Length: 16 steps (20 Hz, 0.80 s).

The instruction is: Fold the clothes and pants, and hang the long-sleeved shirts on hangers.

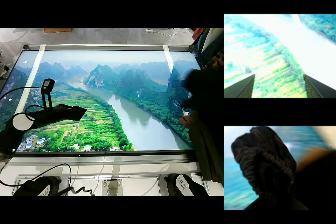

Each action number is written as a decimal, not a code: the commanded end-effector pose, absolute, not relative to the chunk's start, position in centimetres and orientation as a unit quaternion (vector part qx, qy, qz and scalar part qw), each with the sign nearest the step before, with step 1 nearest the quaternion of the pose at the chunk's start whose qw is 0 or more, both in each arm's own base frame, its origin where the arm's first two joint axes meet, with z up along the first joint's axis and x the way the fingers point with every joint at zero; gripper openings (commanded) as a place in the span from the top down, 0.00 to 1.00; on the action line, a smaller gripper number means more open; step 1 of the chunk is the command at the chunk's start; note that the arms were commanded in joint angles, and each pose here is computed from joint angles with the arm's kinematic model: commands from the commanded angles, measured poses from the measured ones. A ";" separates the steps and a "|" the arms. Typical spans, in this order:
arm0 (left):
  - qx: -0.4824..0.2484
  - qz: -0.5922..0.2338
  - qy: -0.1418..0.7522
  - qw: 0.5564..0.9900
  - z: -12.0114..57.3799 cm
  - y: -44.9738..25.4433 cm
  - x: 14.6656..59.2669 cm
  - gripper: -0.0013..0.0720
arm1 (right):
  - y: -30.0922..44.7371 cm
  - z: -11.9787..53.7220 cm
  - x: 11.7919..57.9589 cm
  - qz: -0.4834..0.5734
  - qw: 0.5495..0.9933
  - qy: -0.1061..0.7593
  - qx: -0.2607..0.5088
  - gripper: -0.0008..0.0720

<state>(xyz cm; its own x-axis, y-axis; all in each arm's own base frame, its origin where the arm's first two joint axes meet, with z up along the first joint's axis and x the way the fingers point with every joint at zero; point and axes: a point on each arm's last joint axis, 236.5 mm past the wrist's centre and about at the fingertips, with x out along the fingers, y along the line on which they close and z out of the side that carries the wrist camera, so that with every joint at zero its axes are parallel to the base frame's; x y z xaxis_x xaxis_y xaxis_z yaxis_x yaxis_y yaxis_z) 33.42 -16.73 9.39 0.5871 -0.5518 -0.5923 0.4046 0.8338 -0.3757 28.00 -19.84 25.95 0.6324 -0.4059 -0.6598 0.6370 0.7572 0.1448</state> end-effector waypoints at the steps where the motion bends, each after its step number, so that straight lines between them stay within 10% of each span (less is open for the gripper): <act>1: -0.099 -0.271 0.359 0.888 9.9 -16.7 33.5 0.04 | -25.1 25.6 16.3 -0.474 0.787 0.320 0.232 0.95; 9: -0.099 -0.271 0.358 0.888 9.9 -16.7 33.5 0.04 | -28.2 24.8 7.3 -0.605 0.675 0.264 0.330 0.94; 10: -0.099 -0.271 0.358 0.888 9.9 -16.7 33.5 0.04 | -28.2 24.8 7.4 -0.606 0.674 0.262 0.332 0.85; 13: -0.099 -0.271 0.359 0.888 9.9 -16.7 33.5 0.04 | -28.3 24.9 7.5 -0.605 0.676 0.259 0.331 0.01; 16: -0.099 -0.271 0.359 0.888 9.9 -16.7 33.5 0.04 | -28.4 25.1 8.2 -0.597 0.685 0.251 0.334 0.05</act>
<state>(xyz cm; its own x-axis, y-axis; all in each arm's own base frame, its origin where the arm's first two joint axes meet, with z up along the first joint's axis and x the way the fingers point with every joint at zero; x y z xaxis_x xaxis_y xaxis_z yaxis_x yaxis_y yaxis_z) 33.44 -16.71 9.83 0.5945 -0.5523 -0.5844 0.4101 0.8334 -0.3705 7.80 -28.32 24.98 0.1419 -0.6483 -0.7480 0.9893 0.0677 0.1290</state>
